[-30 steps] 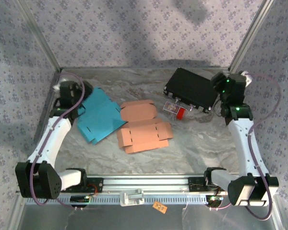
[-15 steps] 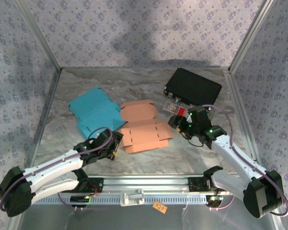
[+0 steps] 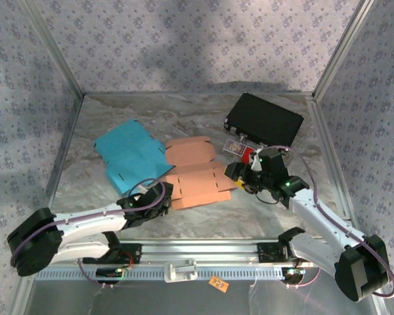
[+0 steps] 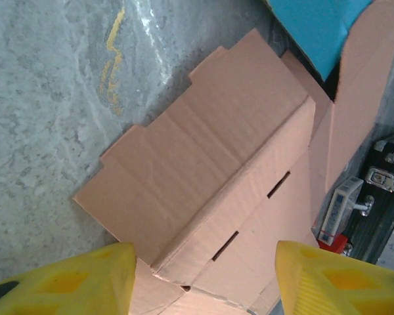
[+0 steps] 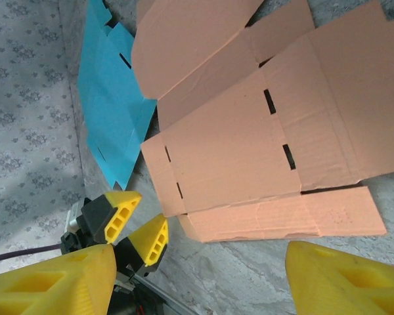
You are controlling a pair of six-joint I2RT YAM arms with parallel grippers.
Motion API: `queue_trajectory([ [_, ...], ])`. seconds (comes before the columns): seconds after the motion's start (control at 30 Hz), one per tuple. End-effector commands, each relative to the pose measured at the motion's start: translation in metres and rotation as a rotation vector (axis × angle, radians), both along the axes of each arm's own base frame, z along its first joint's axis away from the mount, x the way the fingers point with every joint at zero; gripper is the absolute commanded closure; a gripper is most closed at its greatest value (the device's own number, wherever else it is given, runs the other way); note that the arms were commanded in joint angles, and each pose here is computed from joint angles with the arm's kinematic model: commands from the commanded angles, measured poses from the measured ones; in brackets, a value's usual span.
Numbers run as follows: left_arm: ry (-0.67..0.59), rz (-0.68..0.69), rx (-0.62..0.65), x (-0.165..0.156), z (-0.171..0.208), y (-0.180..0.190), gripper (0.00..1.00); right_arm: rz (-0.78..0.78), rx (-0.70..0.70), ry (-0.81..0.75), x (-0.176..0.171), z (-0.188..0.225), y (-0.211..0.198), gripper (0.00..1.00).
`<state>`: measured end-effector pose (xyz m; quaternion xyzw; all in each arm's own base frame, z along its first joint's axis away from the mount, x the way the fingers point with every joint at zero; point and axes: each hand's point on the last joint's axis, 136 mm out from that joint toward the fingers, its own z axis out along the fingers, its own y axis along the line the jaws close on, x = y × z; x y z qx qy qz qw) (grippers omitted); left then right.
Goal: Fold the paper box
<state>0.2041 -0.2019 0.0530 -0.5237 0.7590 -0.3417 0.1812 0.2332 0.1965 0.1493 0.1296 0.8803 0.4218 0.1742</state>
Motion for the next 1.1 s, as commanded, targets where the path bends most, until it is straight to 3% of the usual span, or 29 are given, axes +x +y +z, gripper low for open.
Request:
queue_trajectory([
  [0.0, 0.045, 0.137, -0.141, 0.003, 0.006, -0.009, 0.45, 0.033, 0.007, -0.014, -0.001, 0.003, 0.003, 0.3],
  [0.37, 0.066, 0.187, -0.171, -0.004, 0.001, -0.009, 0.46, 0.03, -0.003, -0.002, -0.002, 0.002, -0.001, 0.3],
  [0.6, -0.018, 0.269, -0.196, 0.012, -0.005, -0.003, 0.52, 0.03, 0.003, 0.0, -0.002, 0.002, 0.0, 0.3],
  [0.77, -0.046, 0.293, -0.171, 0.017, -0.002, 0.001, 0.66, 0.029, -0.001, 0.012, -0.002, -0.004, 0.0, 0.31],
  [0.93, -0.077, 0.336, -0.18, 0.022, 0.001, 0.004, 1.0, 0.029, 0.003, 0.016, 0.0, -0.005, 0.001, 0.31],
  [1.07, -0.092, 0.343, -0.198, 0.026, 0.01, 0.001, 1.0, 0.026, 0.0, 0.016, 0.001, -0.005, 0.001, 0.31],
])
